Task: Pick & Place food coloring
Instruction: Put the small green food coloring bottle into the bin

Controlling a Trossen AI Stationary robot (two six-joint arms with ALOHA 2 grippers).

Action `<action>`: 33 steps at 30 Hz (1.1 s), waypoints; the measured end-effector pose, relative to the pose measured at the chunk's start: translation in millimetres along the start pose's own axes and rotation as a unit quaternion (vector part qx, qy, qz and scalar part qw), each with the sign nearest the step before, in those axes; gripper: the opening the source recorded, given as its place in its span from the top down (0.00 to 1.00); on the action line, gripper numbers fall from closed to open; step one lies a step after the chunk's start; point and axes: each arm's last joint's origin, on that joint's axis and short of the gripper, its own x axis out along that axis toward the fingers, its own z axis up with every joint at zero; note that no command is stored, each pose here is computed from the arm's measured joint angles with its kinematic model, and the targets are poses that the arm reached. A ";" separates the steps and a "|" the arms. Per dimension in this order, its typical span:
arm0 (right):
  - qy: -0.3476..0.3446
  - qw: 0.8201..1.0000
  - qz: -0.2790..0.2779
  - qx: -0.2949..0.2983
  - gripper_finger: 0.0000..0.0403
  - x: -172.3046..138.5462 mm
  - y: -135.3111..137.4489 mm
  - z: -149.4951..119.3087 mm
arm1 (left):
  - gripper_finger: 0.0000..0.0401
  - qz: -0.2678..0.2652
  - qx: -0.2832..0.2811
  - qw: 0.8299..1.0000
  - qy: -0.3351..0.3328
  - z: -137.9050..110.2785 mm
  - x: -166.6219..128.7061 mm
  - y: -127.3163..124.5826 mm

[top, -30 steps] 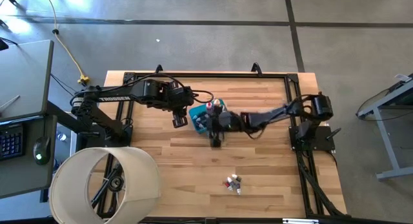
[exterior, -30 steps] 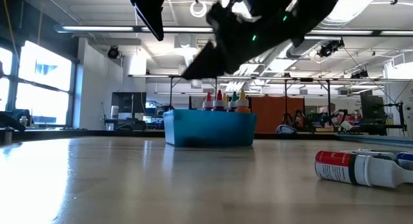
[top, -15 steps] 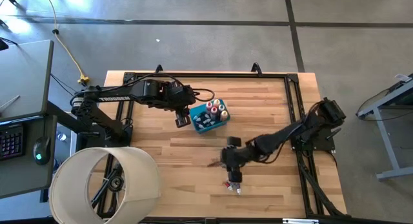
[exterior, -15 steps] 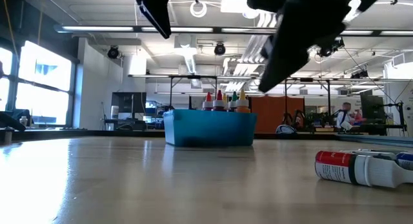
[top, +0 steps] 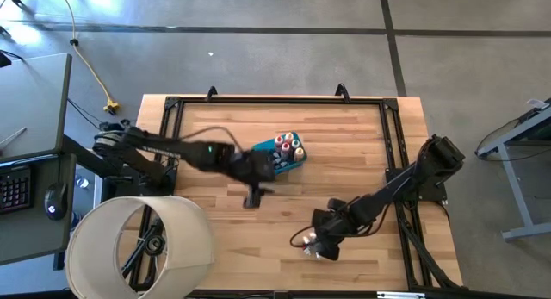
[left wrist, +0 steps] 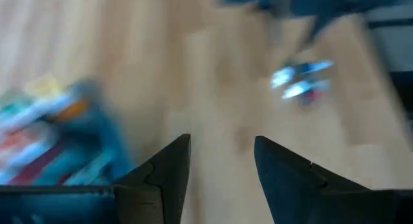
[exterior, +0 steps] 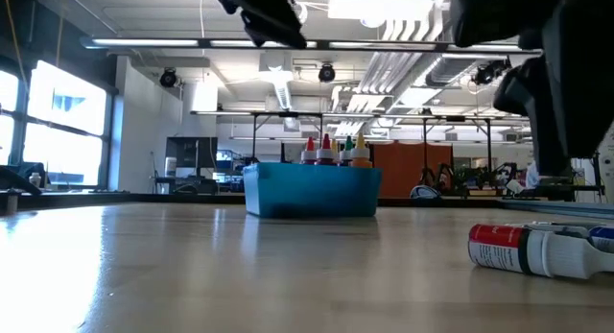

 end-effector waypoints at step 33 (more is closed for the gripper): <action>-0.035 0.995 -0.016 -0.093 0.59 52.6 -8.0 -16.6 | 0.58 -0.126 0.030 0.983 -0.132 -67.5 109.2 -95.9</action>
